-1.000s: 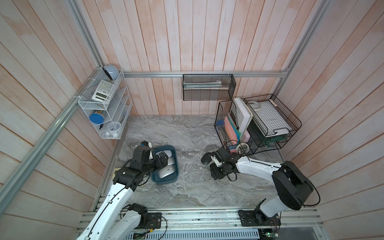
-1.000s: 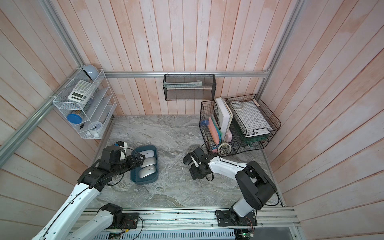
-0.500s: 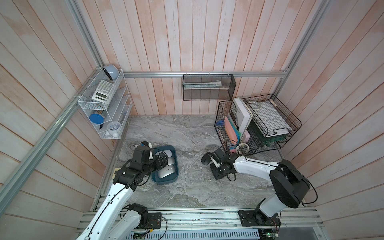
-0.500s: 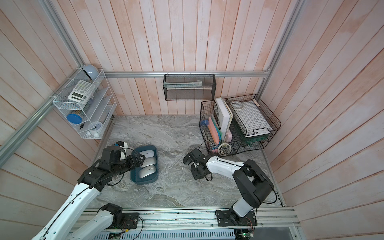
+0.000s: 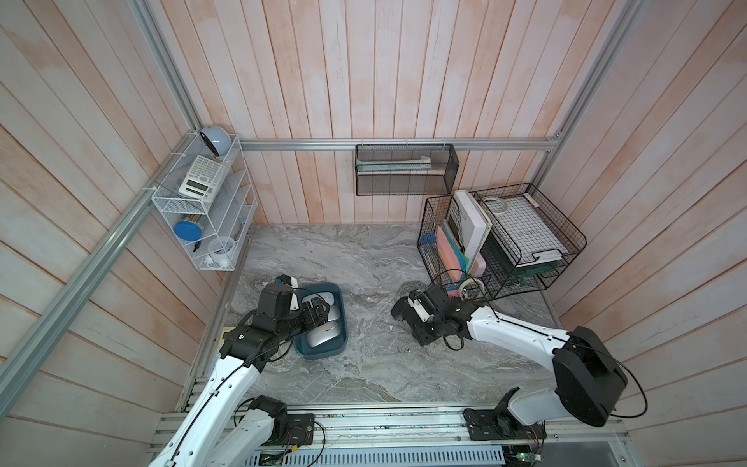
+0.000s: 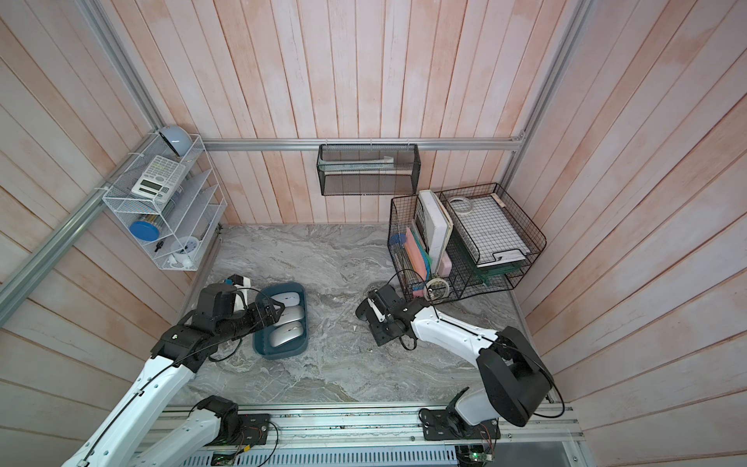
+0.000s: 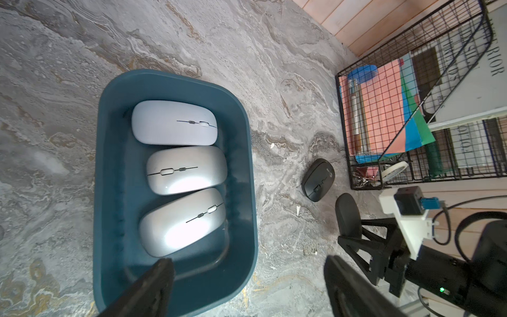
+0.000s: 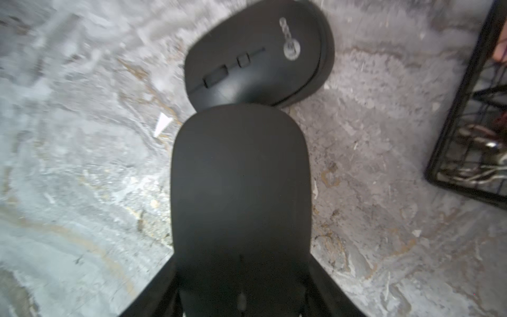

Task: Put the mouse in the storage box
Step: Pick up the mouse from the center of the board.

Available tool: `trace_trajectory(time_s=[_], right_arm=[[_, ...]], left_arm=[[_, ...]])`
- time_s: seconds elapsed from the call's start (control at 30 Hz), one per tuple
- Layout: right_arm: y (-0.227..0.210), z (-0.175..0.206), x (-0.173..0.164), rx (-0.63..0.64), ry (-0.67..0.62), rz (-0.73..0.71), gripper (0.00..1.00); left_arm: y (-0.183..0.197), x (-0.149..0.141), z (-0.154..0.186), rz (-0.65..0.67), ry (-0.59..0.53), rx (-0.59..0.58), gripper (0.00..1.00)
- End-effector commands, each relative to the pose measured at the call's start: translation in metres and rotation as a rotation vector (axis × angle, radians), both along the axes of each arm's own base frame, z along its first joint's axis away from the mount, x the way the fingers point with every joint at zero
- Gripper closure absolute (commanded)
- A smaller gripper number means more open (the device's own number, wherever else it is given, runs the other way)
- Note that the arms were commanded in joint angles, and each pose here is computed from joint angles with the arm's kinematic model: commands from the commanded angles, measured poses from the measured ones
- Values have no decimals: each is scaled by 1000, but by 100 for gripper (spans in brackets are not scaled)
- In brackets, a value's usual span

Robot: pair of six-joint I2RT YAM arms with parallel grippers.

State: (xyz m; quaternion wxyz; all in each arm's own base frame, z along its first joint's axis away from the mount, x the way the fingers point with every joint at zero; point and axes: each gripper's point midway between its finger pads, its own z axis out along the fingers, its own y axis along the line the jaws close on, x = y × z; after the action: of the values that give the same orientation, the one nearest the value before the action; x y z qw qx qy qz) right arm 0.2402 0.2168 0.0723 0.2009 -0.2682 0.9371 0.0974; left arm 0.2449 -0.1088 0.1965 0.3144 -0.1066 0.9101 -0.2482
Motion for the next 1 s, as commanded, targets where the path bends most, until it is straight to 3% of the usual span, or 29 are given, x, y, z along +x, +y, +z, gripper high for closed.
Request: trace_trajectory(time_s=[0.0,0.27,0.37,0.6,0.97], right_arm=[[14,13,-10,76,-27,90,42],[45,46,-37,178,-156,291,43],[53,55,-46,213,-196,354,43],[64,70,-65,309,-283,468,45],[75,83,-79,390,-339,554,47]], left_arm=[[-17,-2,4,-78,-13,-75,10],[-72,-15,38,-314,-38,-398,17],[-81,-19,41,-351,-26,-461,19],[-103,-28,31,-427,25,-485,23],[-131,-41,18,-527,73,-422,28]])
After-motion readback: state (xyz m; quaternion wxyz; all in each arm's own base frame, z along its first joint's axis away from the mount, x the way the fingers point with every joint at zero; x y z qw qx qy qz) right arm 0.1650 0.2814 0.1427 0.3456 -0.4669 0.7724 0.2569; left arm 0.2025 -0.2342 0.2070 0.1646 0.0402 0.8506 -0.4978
